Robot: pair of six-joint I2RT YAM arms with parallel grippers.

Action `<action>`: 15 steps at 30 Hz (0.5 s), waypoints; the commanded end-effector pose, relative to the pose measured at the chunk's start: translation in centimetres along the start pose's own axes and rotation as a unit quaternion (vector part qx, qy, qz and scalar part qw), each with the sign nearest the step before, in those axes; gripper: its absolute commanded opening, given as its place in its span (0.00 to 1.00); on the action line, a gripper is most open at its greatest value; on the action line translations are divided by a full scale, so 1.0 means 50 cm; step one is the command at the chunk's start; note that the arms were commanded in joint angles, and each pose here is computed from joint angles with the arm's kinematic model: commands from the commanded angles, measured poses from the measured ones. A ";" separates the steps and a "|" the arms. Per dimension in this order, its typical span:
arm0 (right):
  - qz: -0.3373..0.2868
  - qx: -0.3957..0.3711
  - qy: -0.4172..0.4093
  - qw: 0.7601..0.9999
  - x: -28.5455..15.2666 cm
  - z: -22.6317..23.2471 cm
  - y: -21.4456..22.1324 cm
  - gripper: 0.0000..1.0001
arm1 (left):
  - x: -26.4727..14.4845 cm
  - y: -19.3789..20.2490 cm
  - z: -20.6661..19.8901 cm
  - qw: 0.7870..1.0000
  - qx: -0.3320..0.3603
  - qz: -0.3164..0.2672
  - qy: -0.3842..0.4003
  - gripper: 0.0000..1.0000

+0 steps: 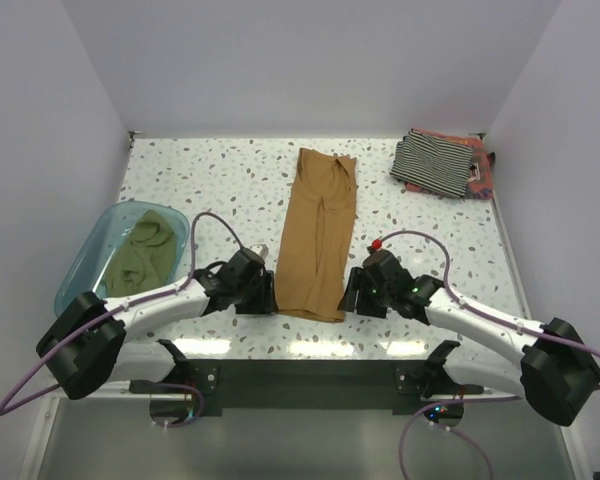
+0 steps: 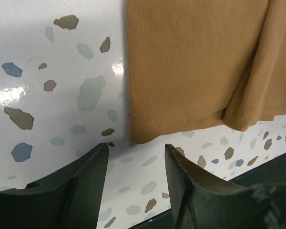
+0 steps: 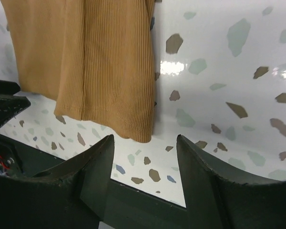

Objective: Fold and stack the tank tops
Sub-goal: Fold the tank top

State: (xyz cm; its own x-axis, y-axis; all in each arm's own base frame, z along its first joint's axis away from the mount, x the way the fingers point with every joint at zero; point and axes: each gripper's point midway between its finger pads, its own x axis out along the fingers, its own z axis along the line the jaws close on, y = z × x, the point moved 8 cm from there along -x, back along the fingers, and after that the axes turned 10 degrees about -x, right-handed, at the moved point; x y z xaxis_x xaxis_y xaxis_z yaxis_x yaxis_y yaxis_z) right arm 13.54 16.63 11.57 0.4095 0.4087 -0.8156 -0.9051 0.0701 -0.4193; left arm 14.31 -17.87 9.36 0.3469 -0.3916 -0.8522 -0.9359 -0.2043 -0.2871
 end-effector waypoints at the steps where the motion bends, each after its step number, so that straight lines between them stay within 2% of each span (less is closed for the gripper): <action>1: -0.001 0.017 0.015 1.000 0.020 0.010 0.016 0.59 | 0.014 -0.006 0.001 1.000 0.009 -0.010 0.008 0.56; 15: 0.008 0.006 0.037 0.999 0.047 0.027 0.038 0.60 | 0.042 0.011 0.035 0.999 0.006 -0.003 -0.033 0.53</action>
State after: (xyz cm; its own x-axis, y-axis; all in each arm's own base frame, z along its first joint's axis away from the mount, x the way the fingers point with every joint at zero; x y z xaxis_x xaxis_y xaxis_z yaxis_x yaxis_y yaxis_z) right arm 12.05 18.23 9.24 0.3631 0.3449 -0.8656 -0.9278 0.0481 -0.3700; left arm 15.15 -18.60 8.78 0.3805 -0.4168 -0.8255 -0.9236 -0.2163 -0.3165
